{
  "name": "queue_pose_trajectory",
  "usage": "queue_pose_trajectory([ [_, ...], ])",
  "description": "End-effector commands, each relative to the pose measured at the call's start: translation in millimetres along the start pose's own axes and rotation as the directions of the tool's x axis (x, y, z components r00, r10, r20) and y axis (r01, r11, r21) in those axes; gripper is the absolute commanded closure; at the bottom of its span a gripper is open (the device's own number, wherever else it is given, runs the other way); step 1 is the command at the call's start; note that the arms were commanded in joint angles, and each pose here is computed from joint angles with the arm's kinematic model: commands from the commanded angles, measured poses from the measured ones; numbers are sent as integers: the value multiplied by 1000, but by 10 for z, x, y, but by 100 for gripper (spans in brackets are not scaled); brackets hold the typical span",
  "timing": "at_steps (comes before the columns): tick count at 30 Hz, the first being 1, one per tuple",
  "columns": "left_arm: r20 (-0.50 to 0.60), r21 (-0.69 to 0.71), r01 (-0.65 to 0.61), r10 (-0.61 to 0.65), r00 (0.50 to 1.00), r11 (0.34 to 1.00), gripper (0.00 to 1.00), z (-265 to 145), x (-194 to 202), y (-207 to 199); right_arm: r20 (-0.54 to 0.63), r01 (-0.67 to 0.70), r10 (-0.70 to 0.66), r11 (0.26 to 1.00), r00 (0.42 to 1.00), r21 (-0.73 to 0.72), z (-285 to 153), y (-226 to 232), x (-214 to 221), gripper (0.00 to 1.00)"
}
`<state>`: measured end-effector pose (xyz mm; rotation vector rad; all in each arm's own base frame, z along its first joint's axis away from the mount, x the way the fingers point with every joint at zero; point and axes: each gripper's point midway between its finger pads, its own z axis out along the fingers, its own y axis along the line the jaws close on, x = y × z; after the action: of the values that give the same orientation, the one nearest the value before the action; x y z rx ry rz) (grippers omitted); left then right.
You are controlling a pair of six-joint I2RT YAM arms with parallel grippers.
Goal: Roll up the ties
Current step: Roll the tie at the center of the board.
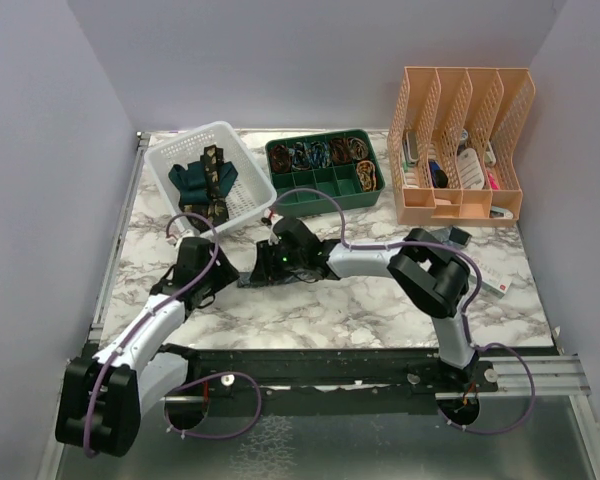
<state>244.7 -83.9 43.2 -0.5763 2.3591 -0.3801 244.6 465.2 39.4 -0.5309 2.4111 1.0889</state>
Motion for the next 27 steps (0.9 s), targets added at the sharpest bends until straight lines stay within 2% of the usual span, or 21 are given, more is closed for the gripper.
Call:
queue_pose_trajectory([
  [1, -18, -47, 146, -147, 989, 988, 31, -31, -78, 184, 69, 215, -210, 973, 975, -86, -169, 246, -192, 60],
  [6, 14, -141, 219, -220, 975, 965, 29, -121, -203, 397, 156, 462, -441, 876, 884, -139, -255, 423, -376, 56],
  [8, 31, -166, 251, -249, 968, 954, 29, -153, -239, 434, 204, 572, -541, 806, 816, -154, -278, 475, -412, 55],
  [10, 43, -175, 272, -269, 962, 946, 28, -172, -268, 452, 267, 666, -618, 730, 740, -156, -294, 498, -430, 49],
  [11, 49, -179, 280, -276, 960, 943, 28, -184, -285, 459, 290, 722, -667, 674, 686, -159, -296, 498, -404, 31],
  [12, 53, -180, 284, -279, 959, 942, 28, -192, -301, 458, 313, 776, -714, 611, 626, -158, -288, 492, -373, 5],
  [13, 56, -178, 284, -279, 959, 942, 27, -198, -319, 454, 325, 820, -757, 553, 567, -144, -277, 462, -356, 1],
  [16, 62, -178, 281, -274, 960, 943, 27, -210, -353, 456, 314, 885, -828, 450, 464, -120, -193, 361, -327, 0],
  [20, 71, -175, 264, -255, 964, 948, 27, -232, -404, 455, 278, 933, -895, 300, 348, -200, -31, 304, -186, 0],
  [23, 75, -170, 254, -245, 967, 952, 27, -244, -440, 447, 295, 941, -906, 234, 302, -247, 44, 308, -101, 0],
  [25, 75, -168, 243, -233, 969, 955, 27, -252, -455, 445, 297, 937, -909, 208, 291, -281, 81, 314, -54, 1],
  [27, 78, -171, 235, -225, 971, 957, 27, -263, -468, 450, 294, 927, -906, 211, 304, -310, 127, 311, -2, 2],
])
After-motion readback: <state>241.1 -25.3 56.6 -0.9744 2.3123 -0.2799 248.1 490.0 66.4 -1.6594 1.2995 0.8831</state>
